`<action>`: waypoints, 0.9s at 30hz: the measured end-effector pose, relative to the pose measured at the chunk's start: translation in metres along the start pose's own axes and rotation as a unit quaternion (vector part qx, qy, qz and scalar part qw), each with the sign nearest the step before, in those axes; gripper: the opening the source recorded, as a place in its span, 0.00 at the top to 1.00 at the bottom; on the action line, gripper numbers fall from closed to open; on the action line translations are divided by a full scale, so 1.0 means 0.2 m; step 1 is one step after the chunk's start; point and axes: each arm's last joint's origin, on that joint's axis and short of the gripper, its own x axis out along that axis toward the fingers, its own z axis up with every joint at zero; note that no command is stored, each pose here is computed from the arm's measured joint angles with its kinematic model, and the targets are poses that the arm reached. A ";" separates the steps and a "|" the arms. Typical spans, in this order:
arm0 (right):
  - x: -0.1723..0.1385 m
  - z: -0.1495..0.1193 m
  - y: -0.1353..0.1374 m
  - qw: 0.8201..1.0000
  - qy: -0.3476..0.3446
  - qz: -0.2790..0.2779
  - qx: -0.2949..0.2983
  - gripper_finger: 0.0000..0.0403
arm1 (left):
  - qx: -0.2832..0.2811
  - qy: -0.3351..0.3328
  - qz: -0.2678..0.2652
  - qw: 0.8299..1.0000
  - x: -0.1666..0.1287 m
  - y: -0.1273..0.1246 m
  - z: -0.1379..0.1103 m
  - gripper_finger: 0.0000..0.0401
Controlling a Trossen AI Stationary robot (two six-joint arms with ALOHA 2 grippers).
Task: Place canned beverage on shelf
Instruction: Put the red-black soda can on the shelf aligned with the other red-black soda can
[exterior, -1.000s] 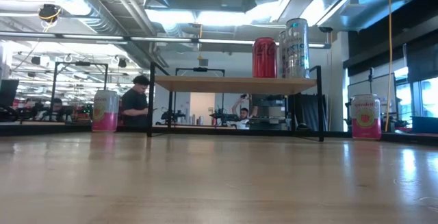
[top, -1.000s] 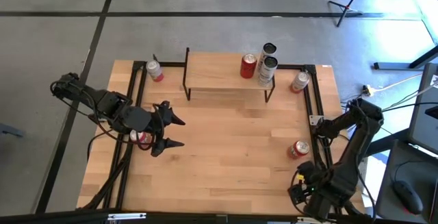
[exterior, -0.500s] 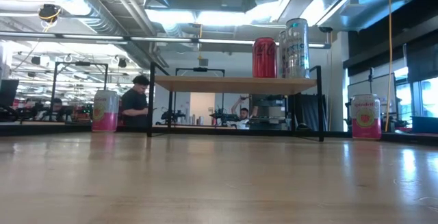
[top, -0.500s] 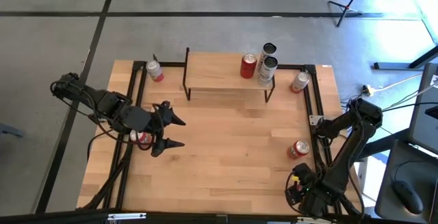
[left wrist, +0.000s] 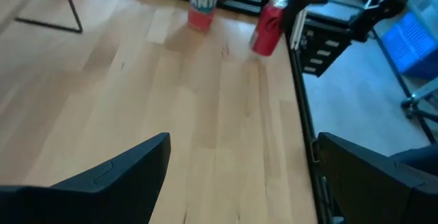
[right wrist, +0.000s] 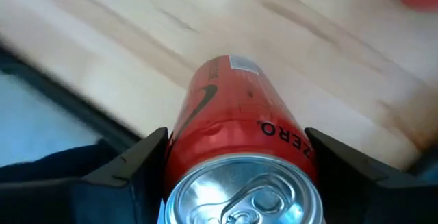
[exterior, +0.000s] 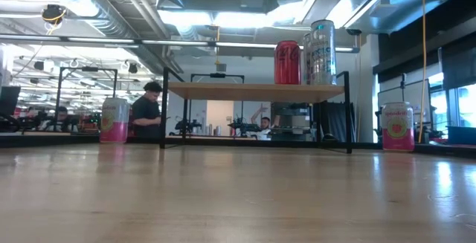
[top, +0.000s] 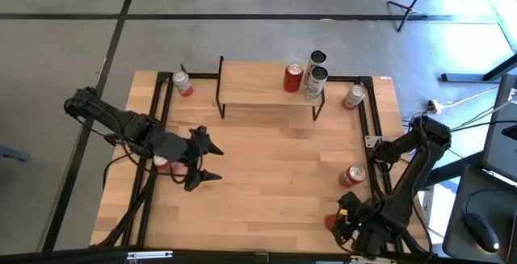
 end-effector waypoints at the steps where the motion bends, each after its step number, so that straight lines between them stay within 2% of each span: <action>1: -0.02 0.01 0.02 1.000 -0.010 0.015 -0.016 0.33 | -0.002 0.005 -0.002 1.000 0.01 -0.01 -0.01 0.11; 6: -0.11 0.13 0.14 0.992 -0.072 0.065 -0.083 0.33 | -0.001 0.021 -0.002 1.000 0.10 -0.03 -0.02 0.11; 12: -0.22 0.35 0.25 0.977 -0.133 0.086 -0.142 0.33 | -0.019 0.026 0.001 0.999 0.15 -0.04 -0.02 0.14; 20: -0.42 0.69 0.35 0.952 -0.192 0.097 -0.217 0.33 | -0.046 -0.006 -0.012 0.999 0.03 -0.02 0.01 0.20; 24: -0.49 0.80 0.37 0.938 -0.218 0.104 -0.248 0.33 | -0.038 -0.037 0.012 0.999 -0.02 0.00 0.02 0.21; 27: -0.48 0.86 0.35 0.938 -0.205 0.091 -0.264 0.33 | -0.026 -0.041 0.027 0.998 -0.02 0.01 0.03 0.21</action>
